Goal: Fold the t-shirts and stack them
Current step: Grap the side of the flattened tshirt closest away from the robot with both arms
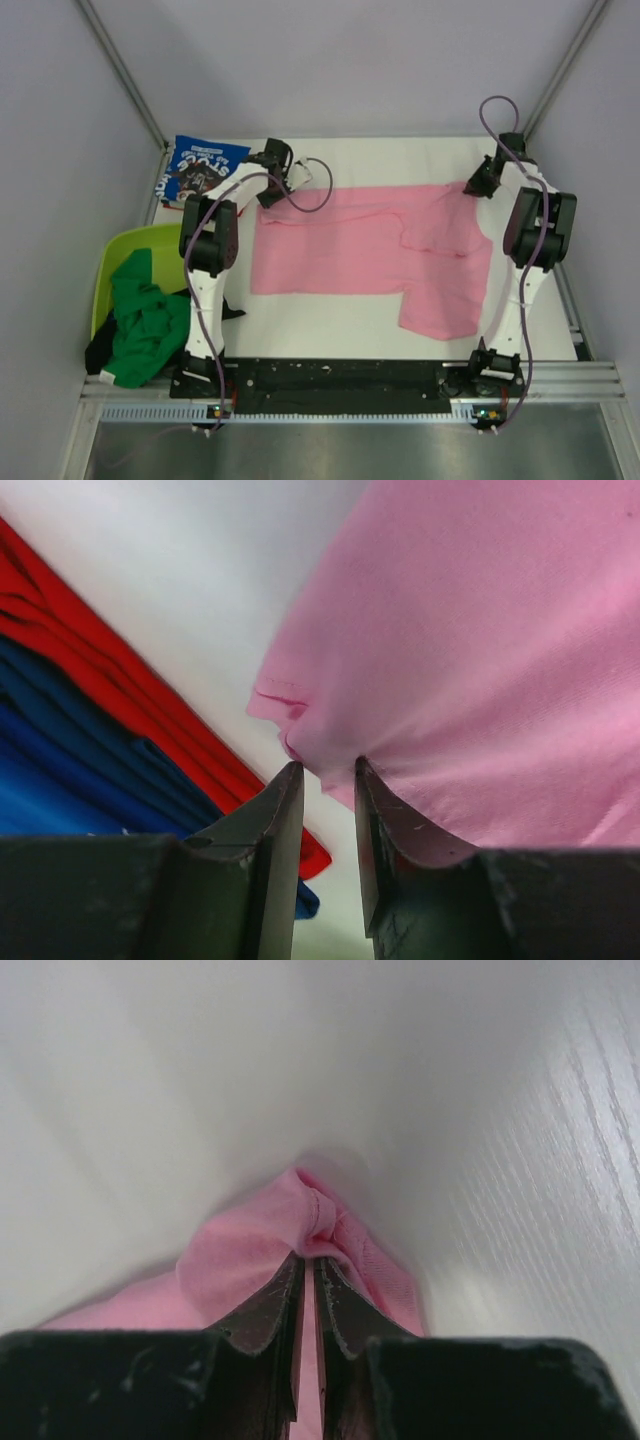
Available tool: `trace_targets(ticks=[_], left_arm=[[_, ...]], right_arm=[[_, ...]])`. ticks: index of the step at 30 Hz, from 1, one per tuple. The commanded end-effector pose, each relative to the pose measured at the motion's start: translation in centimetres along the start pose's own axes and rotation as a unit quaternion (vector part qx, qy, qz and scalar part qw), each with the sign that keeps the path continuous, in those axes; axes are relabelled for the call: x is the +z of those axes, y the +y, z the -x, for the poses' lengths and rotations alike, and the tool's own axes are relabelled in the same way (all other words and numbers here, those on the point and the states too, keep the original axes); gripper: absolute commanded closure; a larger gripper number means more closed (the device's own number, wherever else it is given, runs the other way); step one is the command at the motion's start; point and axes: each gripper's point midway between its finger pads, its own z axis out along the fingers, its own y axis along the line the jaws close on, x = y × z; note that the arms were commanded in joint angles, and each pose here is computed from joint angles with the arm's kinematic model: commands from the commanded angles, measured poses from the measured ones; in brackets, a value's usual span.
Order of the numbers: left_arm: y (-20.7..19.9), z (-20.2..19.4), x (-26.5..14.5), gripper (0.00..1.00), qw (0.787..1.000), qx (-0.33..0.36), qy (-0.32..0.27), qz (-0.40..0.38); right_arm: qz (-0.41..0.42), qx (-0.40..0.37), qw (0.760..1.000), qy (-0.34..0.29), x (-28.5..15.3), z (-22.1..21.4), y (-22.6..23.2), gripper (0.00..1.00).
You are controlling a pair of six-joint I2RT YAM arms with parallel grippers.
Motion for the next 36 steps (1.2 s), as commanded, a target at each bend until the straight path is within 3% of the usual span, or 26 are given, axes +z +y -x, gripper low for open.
trace_targets(ticks=[1, 3, 6, 8, 10, 11, 14, 16, 17, 20, 21, 22, 25, 26, 29, 32, 36], left_arm=[[1.9, 1.0, 0.8, 0.68, 0.999, -0.014, -0.007, 0.032], [3.0, 1.6, -0.3, 0.65, 0.999, -0.015, -0.017, 0.049], [4.9, 3.3, -4.3, 0.55, 0.995, -0.018, -0.066, 0.072], [4.8, 4.6, -7.6, 0.47, 0.992, -0.009, -0.111, 0.061], [2.5, 5.5, -10.6, 0.37, 0.987, 0.015, -0.159, 0.010], [1.1, 5.5, -12.4, 0.05, 0.983, 0.032, -0.178, -0.014], [-4.5, 3.6, -16.8, 0.04, 0.970, 0.097, -0.198, -0.106], [-8.0, 1.1, -18.2, 0.07, 0.959, 0.128, -0.192, -0.163], [-9.9, -0.5, -18.4, 0.10, 0.954, 0.140, -0.183, -0.192], [-14.4, -5.7, -18.6, 0.20, 0.941, 0.179, -0.149, -0.247], [-15.5, -7.0, -18.5, 0.23, 0.939, 0.184, -0.141, -0.253], [-16.5, -8.4, -18.1, 0.24, 0.940, 0.184, -0.128, -0.258], [-18.6, -10.9, -16.6, 0.24, 0.942, 0.178, -0.115, -0.259], [-19.2, -11.6, -15.8, 0.23, 0.944, 0.174, -0.110, -0.257], [-19.0, -12.2, -13.6, 0.22, 0.957, 0.159, -0.098, -0.222], [-18.5, -12.1, -12.2, 0.23, 0.965, 0.143, -0.095, -0.197], [-18.5, -12.0, -11.0, 0.23, 0.968, 0.139, -0.097, -0.186]], right_arm=[[-0.011, -0.033, 0.999, 0.010, 0.9, 1.1, -1.1, 0.91], [0.016, -0.060, 0.998, -0.007, -1.1, 2.5, 0.5, 0.84], [0.058, -0.098, 0.992, -0.055, -6.6, 5.2, 3.5, 0.56], [0.081, -0.135, 0.983, -0.091, -10.9, 6.1, 5.4, 0.43], [0.099, -0.189, 0.969, -0.125, -15.2, 5.7, 7.2, 0.36], [0.112, -0.222, 0.959, -0.135, -17.1, 4.8, 7.9, 0.35], [0.149, -0.323, 0.927, -0.120, -20.5, -1.5, 9.2, 0.34], [0.163, -0.413, 0.888, -0.121, -23.1, -6.4, 9.6, 0.34], [0.167, -0.486, 0.852, -0.095, -22.6, -10.6, 9.0, 0.34], [0.180, -0.677, 0.712, -0.054, -24.3, -19.0, 6.6, 0.27], [0.170, -0.716, 0.676, -0.040, -24.8, -20.7, 5.2, 0.26], [0.154, -0.737, 0.658, -0.012, -25.0, -22.4, 3.3, 0.26], [0.109, -0.744, 0.655, 0.074, -25.1, -25.5, -2.6, 0.26], [0.103, -0.752, 0.643, 0.100, -25.0, -26.5, -4.2, 0.26], [0.118, -0.800, 0.563, 0.170, -24.8, -30.0, -7.4, 0.27], [0.111, -0.819, 0.528, 0.195, -24.0, -31.0, -9.0, 0.27], [0.094, -0.830, 0.510, 0.205, -22.6, -31.5, -10.5, 0.27]])
